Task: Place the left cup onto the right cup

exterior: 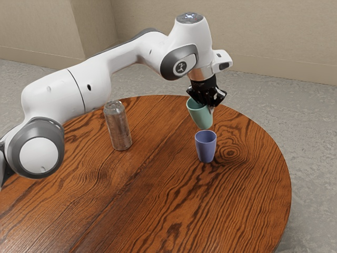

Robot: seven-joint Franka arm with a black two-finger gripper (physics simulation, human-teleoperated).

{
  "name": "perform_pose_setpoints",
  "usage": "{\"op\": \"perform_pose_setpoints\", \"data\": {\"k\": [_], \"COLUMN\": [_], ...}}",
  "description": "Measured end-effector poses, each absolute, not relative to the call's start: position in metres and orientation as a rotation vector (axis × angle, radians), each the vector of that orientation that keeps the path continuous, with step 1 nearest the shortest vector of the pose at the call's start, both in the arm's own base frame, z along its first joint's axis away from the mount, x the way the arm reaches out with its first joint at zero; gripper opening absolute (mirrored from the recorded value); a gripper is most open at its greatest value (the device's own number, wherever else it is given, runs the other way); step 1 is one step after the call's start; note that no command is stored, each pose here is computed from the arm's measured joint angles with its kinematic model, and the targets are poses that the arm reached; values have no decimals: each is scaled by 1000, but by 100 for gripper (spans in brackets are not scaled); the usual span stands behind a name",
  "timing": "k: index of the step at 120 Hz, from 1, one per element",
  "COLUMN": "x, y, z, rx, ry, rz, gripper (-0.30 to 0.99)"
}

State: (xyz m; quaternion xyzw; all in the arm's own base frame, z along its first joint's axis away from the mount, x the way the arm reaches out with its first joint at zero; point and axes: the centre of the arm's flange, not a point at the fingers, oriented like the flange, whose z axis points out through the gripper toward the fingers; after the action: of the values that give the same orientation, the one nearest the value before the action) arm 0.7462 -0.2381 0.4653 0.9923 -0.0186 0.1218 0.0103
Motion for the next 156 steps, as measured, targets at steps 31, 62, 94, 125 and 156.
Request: {"op": "perform_pose_setpoints", "data": {"k": [31, 62, 94, 125, 156], "x": [748, 752, 754, 753, 755], "y": [-239, -239, -241, -241, -238], "z": [457, 442, 435, 432, 423], "rx": [3093, 3089, 3079, 3080, 3089], "ry": [-61, -61, -64, -61, -53], "rz": [361, 355, 361, 340, 331], "gripper": [-9, -9, -9, -9, -9]}}
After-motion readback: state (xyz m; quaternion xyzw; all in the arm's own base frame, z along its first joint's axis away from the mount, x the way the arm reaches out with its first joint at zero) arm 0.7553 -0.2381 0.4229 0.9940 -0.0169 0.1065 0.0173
